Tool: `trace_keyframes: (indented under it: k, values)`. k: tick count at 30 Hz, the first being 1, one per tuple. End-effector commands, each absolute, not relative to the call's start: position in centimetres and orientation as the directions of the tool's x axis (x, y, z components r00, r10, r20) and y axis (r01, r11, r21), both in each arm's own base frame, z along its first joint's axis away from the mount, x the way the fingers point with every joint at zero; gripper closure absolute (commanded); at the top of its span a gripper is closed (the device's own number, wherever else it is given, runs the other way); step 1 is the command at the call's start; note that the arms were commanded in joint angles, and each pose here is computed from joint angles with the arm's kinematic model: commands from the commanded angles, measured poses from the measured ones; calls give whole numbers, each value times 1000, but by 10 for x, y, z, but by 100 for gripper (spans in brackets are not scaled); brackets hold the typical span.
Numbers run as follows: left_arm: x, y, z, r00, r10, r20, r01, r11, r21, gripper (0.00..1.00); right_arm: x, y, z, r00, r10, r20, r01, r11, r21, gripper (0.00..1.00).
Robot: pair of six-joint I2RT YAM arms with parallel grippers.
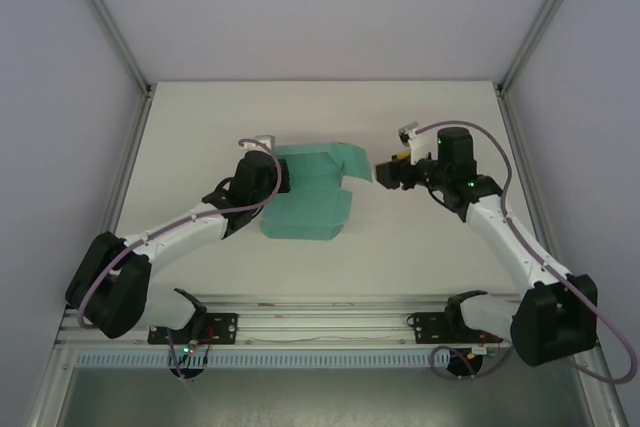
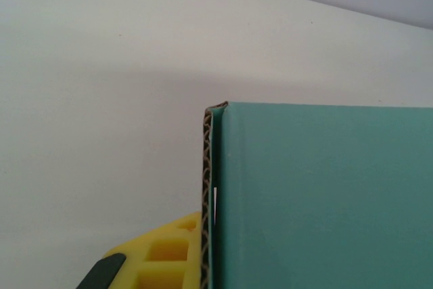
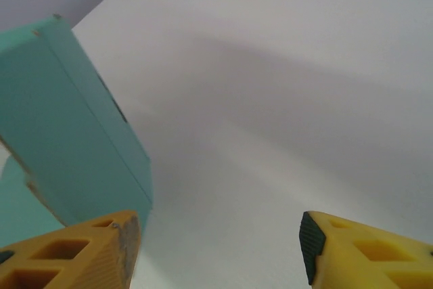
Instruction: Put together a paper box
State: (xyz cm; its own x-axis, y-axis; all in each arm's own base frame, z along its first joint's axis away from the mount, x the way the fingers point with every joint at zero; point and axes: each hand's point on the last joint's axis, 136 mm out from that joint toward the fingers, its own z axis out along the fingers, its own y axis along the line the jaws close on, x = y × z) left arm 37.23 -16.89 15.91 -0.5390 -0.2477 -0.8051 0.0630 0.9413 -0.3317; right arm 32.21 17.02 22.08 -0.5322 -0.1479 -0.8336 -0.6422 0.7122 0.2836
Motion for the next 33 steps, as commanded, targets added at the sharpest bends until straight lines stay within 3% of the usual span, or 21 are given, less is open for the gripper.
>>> trace_keyframes:
  k: [1,6,10,15,22,27,33]
  values:
    - [378,-175,168,-537,-237,-809,93,937,-336,100,319,184,238,-468,-194,-862,-739,622,261,38]
    - [380,-175,172,-526,-243,-815,95,935,-340,100,303,202,229,-461,-254,-850,-823,480,303,41]
    - [381,-174,171,-526,-240,-816,87,939,-333,100,300,212,216,-463,-271,-844,-840,439,320,50]
    - [384,-176,167,-533,-227,-815,88,943,-320,100,302,225,215,-444,-281,-851,-855,418,308,49]
    - [387,-176,159,-547,-216,-809,79,948,-307,100,306,243,214,-441,-295,-848,-857,417,301,49]
    - [387,-177,158,-548,-212,-809,81,949,-304,100,315,252,203,-457,-333,-825,-835,479,270,50]
    - [388,-174,156,-552,-197,-810,70,957,-280,100,331,261,208,-446,-304,-842,-796,566,217,43]
